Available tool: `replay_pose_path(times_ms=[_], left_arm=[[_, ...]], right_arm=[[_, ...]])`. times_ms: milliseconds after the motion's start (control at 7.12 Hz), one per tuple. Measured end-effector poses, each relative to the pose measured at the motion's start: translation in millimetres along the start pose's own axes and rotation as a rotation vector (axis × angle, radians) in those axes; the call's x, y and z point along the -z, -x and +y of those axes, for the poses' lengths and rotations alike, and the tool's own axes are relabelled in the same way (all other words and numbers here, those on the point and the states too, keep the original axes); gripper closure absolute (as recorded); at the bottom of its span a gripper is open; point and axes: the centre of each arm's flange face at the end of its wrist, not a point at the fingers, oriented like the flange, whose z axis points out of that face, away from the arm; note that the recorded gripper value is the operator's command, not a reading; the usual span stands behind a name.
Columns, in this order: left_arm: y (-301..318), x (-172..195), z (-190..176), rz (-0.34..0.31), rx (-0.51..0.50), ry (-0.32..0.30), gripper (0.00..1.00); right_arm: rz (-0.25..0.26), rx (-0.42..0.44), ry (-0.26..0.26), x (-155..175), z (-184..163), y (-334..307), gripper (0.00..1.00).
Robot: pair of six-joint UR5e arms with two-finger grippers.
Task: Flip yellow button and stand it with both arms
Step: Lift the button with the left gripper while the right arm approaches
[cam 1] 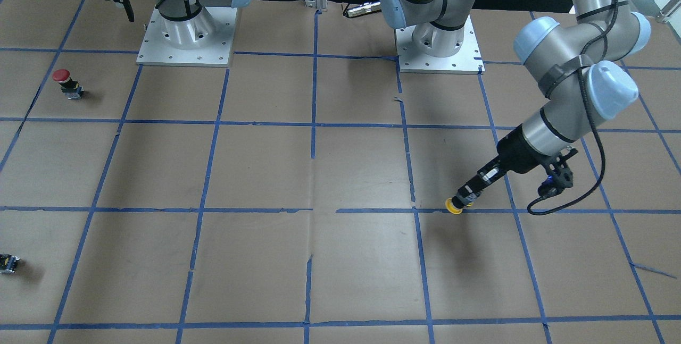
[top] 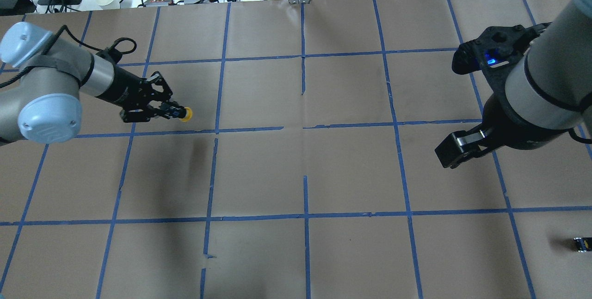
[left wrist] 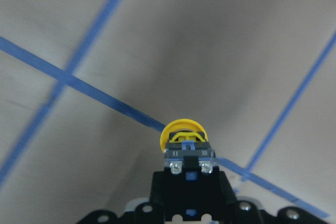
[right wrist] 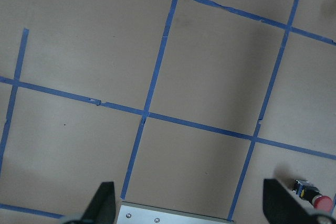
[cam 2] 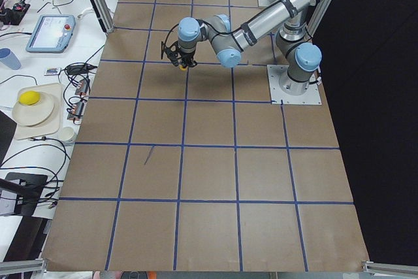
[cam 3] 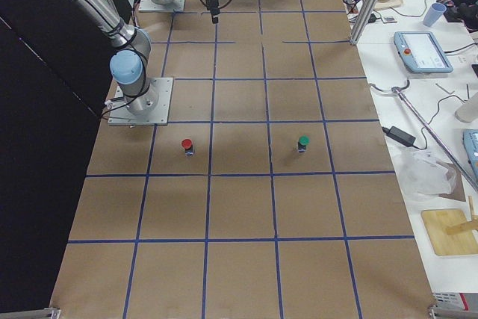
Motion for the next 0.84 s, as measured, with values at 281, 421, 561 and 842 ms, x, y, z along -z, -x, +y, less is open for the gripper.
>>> replay_pose_path(times_ms=[281,421,561,842], left_arm=[[-62.9,-21.3,56.9,0.131,0.148,0.128,0.99],[-88.7,-27.1,83.7,0.201,0.213,0.211,0.99],[-114.2,-29.7,109.6,0.274,0.286,0.291,0.99],[-154.5,-19.9,149.3,0.414,0.467,0.452,0.98]], right_arm=[[-0.003,-0.027,0.005,-5.8,-1.9,-3.8,0.00],[-0.005,-0.081,0.009,-6.8,-3.6,-7.9,0.00],[-0.017,-0.172,0.012,-7.1,-6.4,-10.6,0.00],[-0.114,-0.370,0.001,-2.0,-13.6,-12.3,0.00]])
